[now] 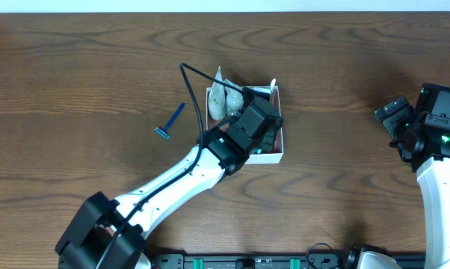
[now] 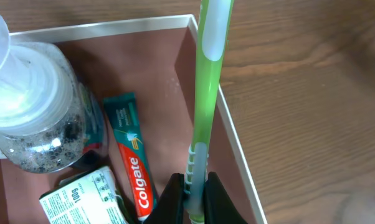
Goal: Pack container
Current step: 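Carry the toothbrush with the left gripper into the box and release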
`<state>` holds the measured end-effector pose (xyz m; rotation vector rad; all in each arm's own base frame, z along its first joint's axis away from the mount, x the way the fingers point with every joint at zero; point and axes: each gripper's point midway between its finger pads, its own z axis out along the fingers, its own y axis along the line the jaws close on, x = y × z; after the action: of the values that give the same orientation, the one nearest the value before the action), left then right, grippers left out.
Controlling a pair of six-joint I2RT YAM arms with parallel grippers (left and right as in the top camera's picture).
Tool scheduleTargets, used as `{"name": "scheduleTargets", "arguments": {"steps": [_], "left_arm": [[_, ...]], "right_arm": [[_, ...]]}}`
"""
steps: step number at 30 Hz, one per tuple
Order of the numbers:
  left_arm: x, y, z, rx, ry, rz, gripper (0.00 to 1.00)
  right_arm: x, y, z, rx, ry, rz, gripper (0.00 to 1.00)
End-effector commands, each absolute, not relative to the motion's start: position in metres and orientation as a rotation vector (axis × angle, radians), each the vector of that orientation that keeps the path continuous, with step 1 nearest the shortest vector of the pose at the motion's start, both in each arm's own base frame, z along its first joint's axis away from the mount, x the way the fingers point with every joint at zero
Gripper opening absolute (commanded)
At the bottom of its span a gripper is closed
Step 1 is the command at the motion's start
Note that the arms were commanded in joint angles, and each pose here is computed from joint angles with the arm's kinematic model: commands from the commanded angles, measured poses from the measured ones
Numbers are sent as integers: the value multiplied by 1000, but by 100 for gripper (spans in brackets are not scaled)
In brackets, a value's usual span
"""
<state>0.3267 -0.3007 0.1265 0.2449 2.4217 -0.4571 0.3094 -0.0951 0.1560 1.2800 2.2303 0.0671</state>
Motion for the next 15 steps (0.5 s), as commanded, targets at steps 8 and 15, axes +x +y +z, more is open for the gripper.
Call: {"name": "scheduleTargets", "arguments": {"steps": [8, 15], "left_arm": [[336, -301, 130, 210, 2396, -434, 14], [336, -301, 130, 209, 2396, -434, 26]], "right_arm": [[310, -98, 159, 1270, 2228, 57, 99], [310, -98, 159, 1270, 2228, 57, 99]]}}
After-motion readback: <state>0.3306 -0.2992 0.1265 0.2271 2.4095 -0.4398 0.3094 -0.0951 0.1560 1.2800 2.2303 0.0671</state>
